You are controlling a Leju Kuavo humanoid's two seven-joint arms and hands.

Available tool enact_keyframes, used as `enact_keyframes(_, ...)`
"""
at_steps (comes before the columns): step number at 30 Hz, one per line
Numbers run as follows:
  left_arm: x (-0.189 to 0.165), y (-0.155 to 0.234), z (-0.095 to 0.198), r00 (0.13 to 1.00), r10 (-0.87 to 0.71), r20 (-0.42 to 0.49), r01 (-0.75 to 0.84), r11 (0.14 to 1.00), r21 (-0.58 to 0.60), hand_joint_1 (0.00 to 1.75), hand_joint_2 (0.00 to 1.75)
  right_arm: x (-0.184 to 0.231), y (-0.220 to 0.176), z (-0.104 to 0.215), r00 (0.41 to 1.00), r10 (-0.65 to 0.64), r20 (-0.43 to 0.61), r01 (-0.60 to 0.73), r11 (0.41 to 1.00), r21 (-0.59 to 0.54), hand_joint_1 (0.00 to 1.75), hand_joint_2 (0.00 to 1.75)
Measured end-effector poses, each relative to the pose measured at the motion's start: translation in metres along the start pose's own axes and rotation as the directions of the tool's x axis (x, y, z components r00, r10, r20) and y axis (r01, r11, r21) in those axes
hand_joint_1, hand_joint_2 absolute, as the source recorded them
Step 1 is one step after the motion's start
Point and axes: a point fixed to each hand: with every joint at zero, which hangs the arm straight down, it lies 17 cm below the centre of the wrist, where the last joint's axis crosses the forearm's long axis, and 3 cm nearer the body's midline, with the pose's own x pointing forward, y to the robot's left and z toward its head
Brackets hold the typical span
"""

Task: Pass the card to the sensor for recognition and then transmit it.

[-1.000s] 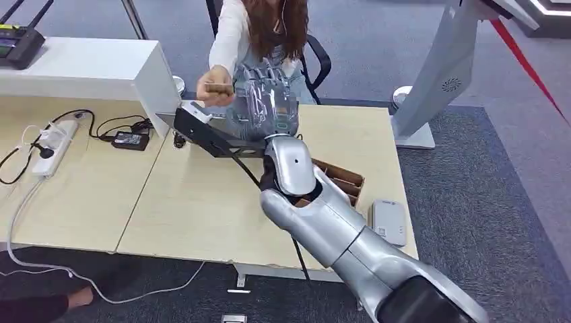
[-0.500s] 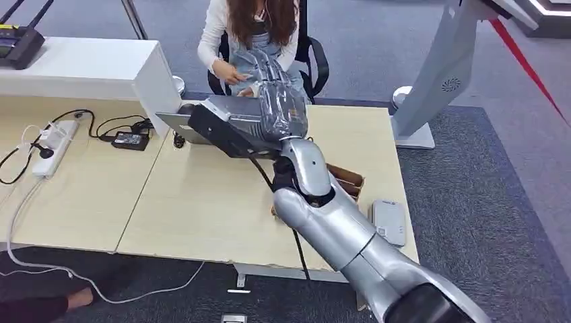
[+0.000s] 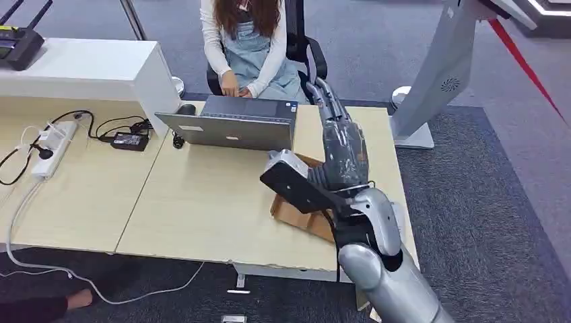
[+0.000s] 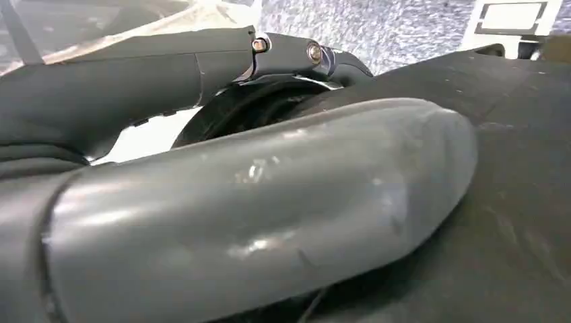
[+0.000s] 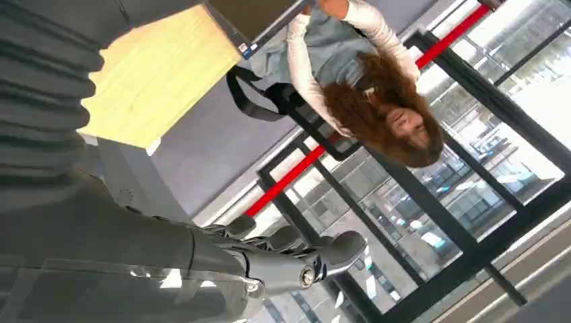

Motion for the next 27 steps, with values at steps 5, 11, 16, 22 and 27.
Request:
enact_keyframes(5, -0.005, 0.0, -0.001, 0.999, 0.03, -0.019, -0.03, 0.999, 0.011, 0.0, 0.0, -0.027, -0.001, 0.033, 0.985, -0.16, -0.064, 0.16, 0.987, 0.005, 0.0, 1.75)
enact_keyframes(11, -0.005, 0.0, -0.001, 0.999, 0.047, -0.021, -0.047, 0.999, 0.017, 0.0, 0.0, -0.055, -0.01, 0.049, 0.981, -0.157, -0.112, 0.156, 0.988, -0.021, 0.0, 1.75)
enact_keyframes(16, -0.005, 0.0, -0.001, 0.998, 0.054, -0.016, -0.054, 0.998, 0.018, 0.0, 0.0, -0.061, -0.015, 0.051, 0.992, -0.02, -0.124, 0.019, 1.0, -0.011, 0.0, 1.75)
enact_keyframes(22, -0.004, -0.001, -0.001, 0.998, 0.058, -0.012, -0.057, 0.998, 0.017, 0.0, 0.0, -0.062, -0.016, 0.05, 0.99, 0.068, -0.122, -0.068, 0.998, 0.0, 0.0, 1.75)
enact_keyframes(27, -0.004, -0.001, -0.001, 0.998, 0.062, -0.01, -0.061, 0.998, 0.016, 0.0, 0.0, -0.063, -0.017, 0.05, 0.983, 0.136, -0.121, -0.136, 0.991, 0.004, 0.0, 1.75)
